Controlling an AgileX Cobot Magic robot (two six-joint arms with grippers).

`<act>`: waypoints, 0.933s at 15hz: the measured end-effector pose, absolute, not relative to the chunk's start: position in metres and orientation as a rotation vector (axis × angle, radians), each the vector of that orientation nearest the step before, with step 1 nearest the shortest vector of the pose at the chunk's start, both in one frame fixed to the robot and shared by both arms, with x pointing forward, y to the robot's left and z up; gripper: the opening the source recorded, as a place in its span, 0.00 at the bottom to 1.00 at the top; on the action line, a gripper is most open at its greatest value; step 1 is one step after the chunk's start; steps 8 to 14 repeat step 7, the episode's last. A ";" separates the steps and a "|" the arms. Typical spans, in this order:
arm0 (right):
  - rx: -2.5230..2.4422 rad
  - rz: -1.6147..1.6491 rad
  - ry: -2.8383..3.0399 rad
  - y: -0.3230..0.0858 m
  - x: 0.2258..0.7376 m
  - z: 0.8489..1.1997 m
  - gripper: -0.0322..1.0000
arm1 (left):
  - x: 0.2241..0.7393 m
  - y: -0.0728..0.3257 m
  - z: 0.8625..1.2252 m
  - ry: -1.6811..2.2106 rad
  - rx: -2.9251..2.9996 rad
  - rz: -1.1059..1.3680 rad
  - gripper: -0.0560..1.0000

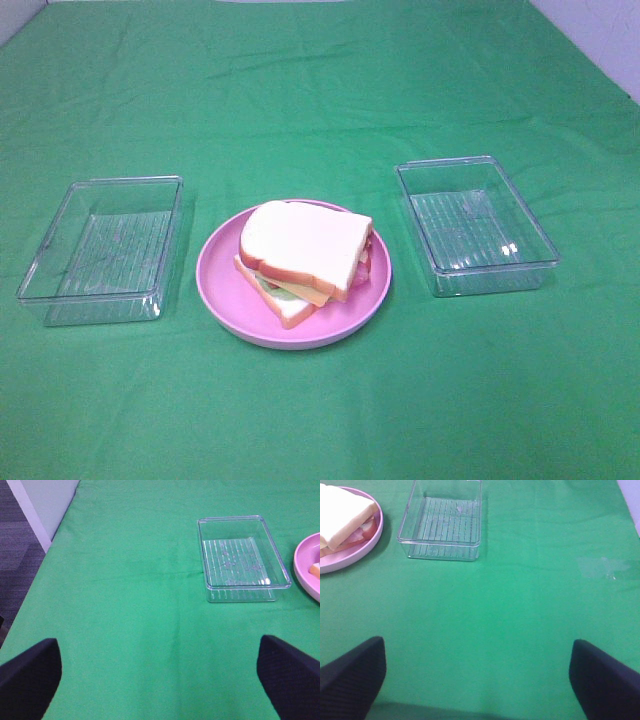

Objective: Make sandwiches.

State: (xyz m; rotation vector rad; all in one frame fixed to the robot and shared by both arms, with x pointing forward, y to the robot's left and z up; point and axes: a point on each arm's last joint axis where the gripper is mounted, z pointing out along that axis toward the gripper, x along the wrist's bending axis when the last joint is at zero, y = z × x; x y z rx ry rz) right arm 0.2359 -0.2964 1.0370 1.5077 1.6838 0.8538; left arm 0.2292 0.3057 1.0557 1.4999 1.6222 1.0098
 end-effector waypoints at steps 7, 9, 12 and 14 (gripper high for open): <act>1.508 0.854 1.684 -0.296 0.236 1.037 0.95 | 0.229 0.306 1.056 1.619 1.501 1.012 0.99; 1.508 0.854 1.684 -0.296 0.236 1.037 0.95 | 0.229 0.306 1.056 1.619 1.501 1.012 0.99; 1.508 0.854 1.684 -0.296 0.236 1.037 0.95 | 0.229 0.306 1.056 1.619 1.501 1.012 0.99; 1.508 0.854 1.684 -0.296 0.236 1.037 0.95 | 0.229 0.306 1.056 1.619 1.501 1.012 0.99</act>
